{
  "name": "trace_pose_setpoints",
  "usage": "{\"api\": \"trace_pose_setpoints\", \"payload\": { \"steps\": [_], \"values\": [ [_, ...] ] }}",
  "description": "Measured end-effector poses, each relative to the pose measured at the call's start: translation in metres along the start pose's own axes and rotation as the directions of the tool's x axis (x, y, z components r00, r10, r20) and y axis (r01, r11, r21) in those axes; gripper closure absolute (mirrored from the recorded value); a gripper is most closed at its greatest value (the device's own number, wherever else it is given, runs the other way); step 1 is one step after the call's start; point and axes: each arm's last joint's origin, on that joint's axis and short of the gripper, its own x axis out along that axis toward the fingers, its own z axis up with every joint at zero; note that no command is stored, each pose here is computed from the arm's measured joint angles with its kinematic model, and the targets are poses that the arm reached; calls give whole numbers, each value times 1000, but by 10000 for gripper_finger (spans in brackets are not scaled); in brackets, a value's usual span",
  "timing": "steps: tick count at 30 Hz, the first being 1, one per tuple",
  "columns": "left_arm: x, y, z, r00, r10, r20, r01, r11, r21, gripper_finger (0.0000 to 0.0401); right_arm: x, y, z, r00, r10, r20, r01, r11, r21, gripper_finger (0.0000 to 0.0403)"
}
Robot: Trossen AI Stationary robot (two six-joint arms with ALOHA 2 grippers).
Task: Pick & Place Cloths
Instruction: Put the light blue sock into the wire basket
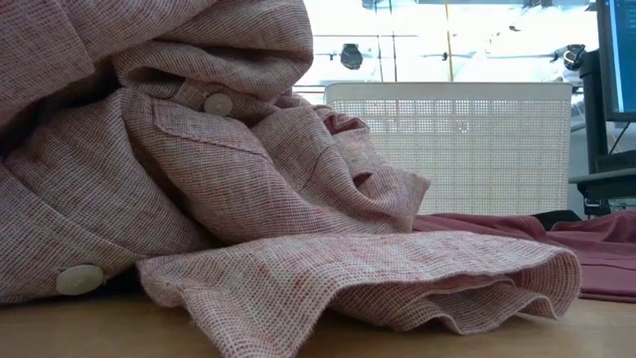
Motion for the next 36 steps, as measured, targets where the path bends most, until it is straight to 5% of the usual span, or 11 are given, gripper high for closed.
{"api": "trace_pose_setpoints", "payload": {
  "steps": [13,23,26,29,33,36],
  "values": [
    [-5,-4,-2,1000,-10,16,8,995,97,391,8,29,-31,953,-183,-240,174,983,-56,355],
    [-1,1,-13,996,92,19,-93,993,76,397,9,53,-67,829,-123,-545,265,945,190,355],
    [-1,1,-13,996,92,23,-93,992,81,398,13,56,-81,761,-74,-644,335,896,293,355],
    [0,1,-11,995,86,42,-89,992,90,391,14,56,-93,675,-25,-737,456,799,391,355],
    [-1,0,-7,994,74,83,-84,988,127,397,14,56,-108,553,22,-833,604,678,419,355],
    [-1,0,-6,992,83,97,-96,987,130,397,16,55,-113,515,41,-856,667,608,431,351]
  ]
}}
